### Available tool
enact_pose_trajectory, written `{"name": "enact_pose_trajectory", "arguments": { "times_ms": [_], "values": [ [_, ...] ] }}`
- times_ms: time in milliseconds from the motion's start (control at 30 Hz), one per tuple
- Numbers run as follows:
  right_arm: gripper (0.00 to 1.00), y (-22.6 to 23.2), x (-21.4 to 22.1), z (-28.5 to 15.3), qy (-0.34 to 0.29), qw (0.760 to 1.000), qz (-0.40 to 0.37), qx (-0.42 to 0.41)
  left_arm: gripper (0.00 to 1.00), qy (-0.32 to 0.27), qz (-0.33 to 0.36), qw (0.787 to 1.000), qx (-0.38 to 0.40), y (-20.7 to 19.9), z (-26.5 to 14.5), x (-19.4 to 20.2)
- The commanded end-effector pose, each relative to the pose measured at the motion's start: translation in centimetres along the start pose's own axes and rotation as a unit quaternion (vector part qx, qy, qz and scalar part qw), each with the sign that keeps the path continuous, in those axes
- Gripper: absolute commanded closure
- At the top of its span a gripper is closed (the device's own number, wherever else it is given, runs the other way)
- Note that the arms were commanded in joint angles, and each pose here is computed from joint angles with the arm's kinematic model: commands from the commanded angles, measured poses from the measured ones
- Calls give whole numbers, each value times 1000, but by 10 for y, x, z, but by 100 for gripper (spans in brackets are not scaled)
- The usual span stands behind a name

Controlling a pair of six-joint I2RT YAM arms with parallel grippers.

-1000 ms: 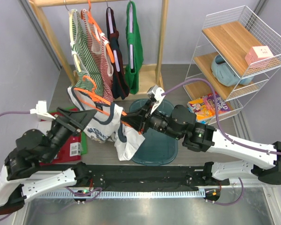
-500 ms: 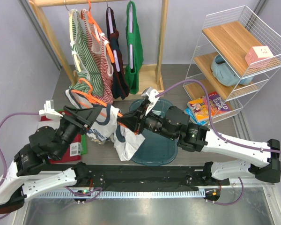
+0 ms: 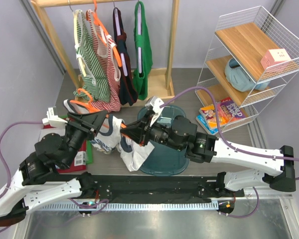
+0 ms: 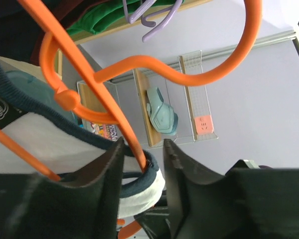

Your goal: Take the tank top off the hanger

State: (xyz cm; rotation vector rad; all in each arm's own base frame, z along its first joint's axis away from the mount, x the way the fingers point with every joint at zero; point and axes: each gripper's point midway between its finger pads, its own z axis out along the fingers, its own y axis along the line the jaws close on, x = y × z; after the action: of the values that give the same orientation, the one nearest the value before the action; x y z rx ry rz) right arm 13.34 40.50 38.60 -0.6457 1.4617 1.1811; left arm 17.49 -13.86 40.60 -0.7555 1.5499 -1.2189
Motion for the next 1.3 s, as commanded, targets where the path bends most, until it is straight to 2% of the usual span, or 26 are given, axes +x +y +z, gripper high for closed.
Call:
{"name": "enact_pose_trajectory", "arguments": {
  "times_ms": [0,67,233,333,433,533,567,633,667,700,767,867,933,1100,1200,1233,1267],
  "values": [
    [99,21,-38,2,-66,997,-4,-31,68,-44,-31,999,7,-15,5,-17],
    [99,24,-35,2,-63,997,-5,-36,74,-48,-31,998,9,-16,4,-19],
    [99,34,-31,2,-58,997,-10,-53,82,-47,-25,999,4,-13,6,-17],
    [99,39,-26,5,-47,997,-14,-64,100,-49,-23,998,9,-13,5,-18],
    [98,48,-18,5,-31,996,-16,-84,100,-50,-11,999,12,-14,2,-21],
    [83,48,-6,3,-7,996,-14,-84,100,-39,0,999,25,-17,0,-19],
    [72,46,0,2,7,997,-15,-79,100,-33,5,999,29,-18,-2,-17],
    [57,42,6,1,18,997,-18,-71,100,-13,20,999,40,-20,-5,-12],
    [41,38,11,0,31,997,-22,-61,100,-9,22,999,41,-20,-8,-13],
    [32,35,13,-1,37,998,-23,-54,100,-1,22,999,45,-20,-10,-11],
    [23,30,17,0,49,998,-30,-39,100,2,26,998,55,-23,-13,-12],
    [17,25,18,-3,81,995,-45,-24,100,2,30,998,61,-22,-17,-15],
    [10,23,10,-5,80,995,-50,-13,100,3,33,997,65,-23,-20,-16],
    [7,17,-28,-4,75,994,-80,26,100,13,52,997,63,-23,-24,-17],
    [12,24,-34,5,78,993,-89,15,100,22,56,996,70,-27,-27,-16],
    [19,27,-36,7,78,993,-89,10,100,24,60,995,69,-27,-26,-15],
    [21,31,-40,10,74,993,-88,4,100,27,63,995,71,-29,-27,-14]
  ]
}}
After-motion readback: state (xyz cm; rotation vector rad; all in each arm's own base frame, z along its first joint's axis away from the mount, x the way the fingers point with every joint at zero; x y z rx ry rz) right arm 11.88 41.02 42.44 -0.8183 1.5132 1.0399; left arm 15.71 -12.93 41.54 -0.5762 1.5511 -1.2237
